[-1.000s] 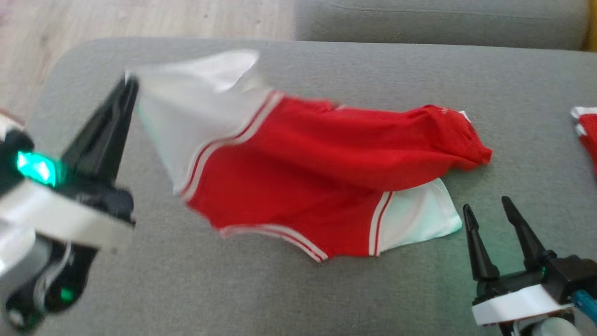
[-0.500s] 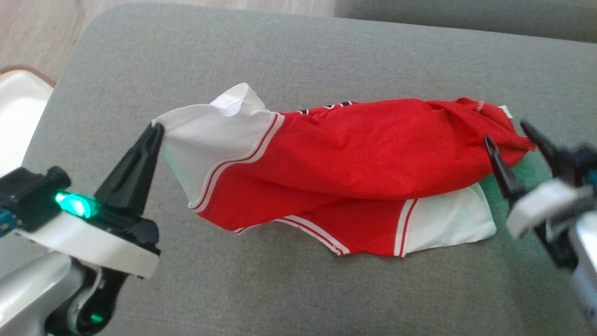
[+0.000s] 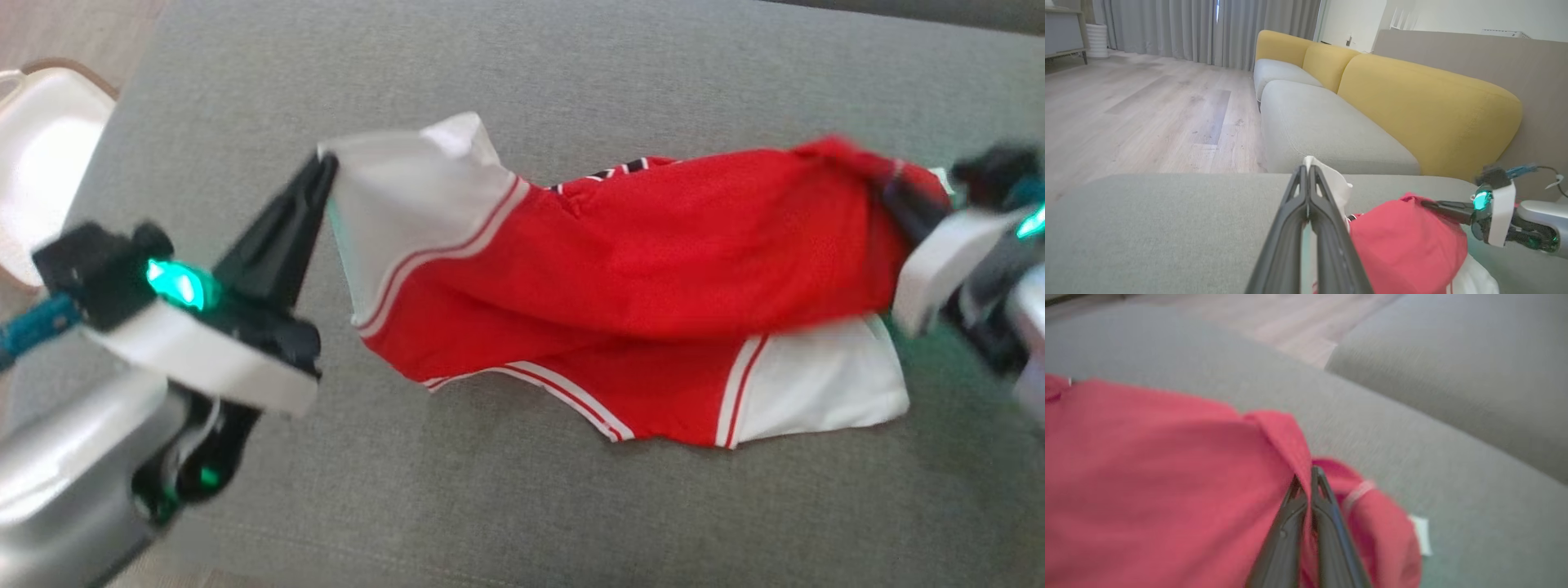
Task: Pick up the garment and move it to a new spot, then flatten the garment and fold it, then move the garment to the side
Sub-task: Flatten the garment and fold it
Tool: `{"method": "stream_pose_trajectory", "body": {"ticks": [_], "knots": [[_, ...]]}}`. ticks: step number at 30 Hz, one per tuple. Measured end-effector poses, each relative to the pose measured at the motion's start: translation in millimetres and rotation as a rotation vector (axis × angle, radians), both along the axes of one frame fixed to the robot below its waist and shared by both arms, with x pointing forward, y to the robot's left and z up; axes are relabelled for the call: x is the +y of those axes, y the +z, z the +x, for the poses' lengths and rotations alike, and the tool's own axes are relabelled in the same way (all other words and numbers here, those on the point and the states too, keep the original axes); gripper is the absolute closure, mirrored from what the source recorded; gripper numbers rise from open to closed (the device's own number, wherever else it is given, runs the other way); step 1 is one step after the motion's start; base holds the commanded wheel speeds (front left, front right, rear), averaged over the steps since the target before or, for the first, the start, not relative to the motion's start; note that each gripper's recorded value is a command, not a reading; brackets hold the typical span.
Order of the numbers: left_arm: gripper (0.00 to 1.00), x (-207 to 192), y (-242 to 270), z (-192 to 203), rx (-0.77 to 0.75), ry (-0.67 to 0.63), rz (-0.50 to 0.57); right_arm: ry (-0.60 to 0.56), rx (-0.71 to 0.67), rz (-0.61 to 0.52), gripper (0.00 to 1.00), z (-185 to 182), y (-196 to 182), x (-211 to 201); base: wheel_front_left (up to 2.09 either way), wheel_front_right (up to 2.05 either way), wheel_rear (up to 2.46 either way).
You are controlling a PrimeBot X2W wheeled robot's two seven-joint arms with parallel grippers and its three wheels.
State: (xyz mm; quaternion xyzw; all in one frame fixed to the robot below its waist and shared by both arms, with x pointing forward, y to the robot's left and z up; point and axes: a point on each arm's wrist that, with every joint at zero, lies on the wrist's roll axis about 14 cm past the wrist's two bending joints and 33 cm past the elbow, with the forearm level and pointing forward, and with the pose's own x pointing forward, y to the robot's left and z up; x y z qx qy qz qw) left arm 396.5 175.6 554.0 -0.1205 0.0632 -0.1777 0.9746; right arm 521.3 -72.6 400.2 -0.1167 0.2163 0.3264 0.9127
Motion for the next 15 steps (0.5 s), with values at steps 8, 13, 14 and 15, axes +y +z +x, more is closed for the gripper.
{"method": "stream_pose_trajectory", "body": {"ticks": [8, 13, 14, 15], "knots": [[1.00, -8, 58, 51, -0.247, -0.023, 0.059, -0.127, -0.385, 0.153, 1.00, 61, 123, -38, 0.00, 0.00, 0.00], [1.00, -30, 68, 50, -0.281, -0.092, 0.031, -0.211, -0.518, 0.171, 1.00, 50, 175, -95, 0.00, 0.00, 0.00], [1.00, -34, 65, 48, -0.272, -0.103, 0.027, -0.223, -0.527, 0.166, 1.00, 42, 177, -107, 0.00, 0.00, 0.00], [1.00, -38, 60, 44, -0.258, -0.116, 0.023, -0.238, -0.524, 0.153, 1.00, 31, 174, -120, 0.00, 0.00, 0.00]]}}
